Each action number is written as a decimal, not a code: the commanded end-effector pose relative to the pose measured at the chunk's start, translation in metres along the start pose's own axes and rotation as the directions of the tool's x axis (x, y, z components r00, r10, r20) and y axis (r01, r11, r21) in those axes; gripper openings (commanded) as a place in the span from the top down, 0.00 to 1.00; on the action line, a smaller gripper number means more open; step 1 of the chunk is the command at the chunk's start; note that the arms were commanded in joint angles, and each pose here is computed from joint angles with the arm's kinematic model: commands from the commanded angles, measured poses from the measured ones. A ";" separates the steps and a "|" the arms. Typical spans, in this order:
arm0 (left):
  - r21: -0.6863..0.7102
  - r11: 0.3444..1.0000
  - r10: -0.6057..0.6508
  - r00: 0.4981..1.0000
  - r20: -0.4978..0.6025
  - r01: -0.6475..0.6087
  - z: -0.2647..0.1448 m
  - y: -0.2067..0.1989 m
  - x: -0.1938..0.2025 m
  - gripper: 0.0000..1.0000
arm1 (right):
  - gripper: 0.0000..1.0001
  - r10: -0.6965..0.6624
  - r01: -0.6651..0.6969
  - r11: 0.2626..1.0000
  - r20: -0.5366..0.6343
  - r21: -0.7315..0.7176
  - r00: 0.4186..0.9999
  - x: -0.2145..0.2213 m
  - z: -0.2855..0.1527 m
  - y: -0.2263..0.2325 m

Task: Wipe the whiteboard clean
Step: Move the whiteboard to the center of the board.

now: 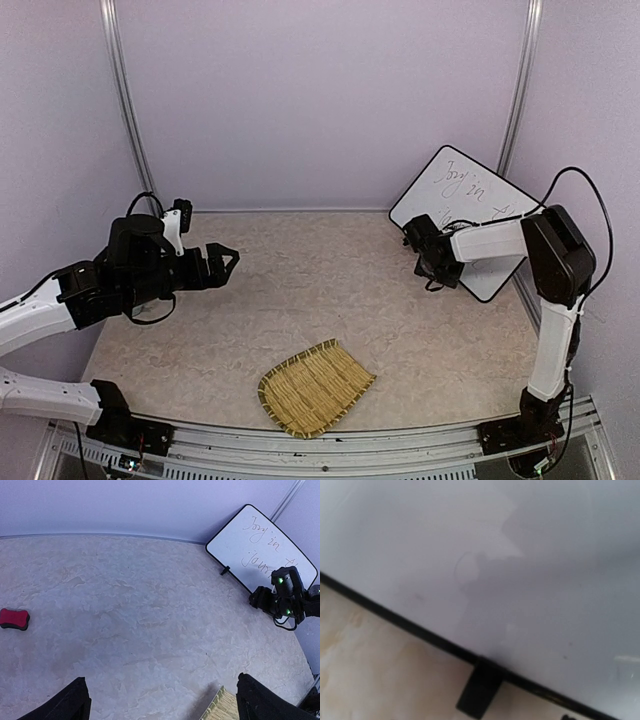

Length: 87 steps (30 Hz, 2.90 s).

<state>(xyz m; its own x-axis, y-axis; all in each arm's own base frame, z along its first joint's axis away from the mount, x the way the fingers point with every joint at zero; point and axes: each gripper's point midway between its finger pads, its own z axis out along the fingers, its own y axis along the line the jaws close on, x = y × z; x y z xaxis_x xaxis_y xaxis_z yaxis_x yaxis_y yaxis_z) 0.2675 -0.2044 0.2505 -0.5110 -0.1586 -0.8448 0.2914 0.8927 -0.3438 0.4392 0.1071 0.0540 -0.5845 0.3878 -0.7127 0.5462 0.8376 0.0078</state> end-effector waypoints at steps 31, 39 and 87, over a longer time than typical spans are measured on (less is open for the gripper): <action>-0.006 1.000 0.028 0.999 -0.017 -0.028 0.001 0.003 0.013 0.01 | 0.50 0.108 -0.121 0.976 0.080 0.181 0.991 0.002 0.026 -0.005; -0.008 0.999 0.033 0.999 -0.020 -0.033 0.002 0.005 0.017 0.01 | 0.61 0.116 -0.129 0.973 0.083 0.189 0.990 0.000 0.028 -0.001; -0.019 1.000 0.020 1.000 -0.023 -0.021 0.002 0.009 0.022 0.01 | 1.00 -0.013 0.009 0.999 0.085 0.043 0.996 0.020 0.000 0.041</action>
<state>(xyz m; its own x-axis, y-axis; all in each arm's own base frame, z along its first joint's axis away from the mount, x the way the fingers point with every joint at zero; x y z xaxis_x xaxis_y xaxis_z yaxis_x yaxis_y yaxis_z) 0.2611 -0.2014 0.2226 -0.5421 -0.1151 -0.8324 0.2856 0.9064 -0.3113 0.4547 0.1147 0.0376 -0.4738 0.3907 -0.7892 0.6705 0.7411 -0.0356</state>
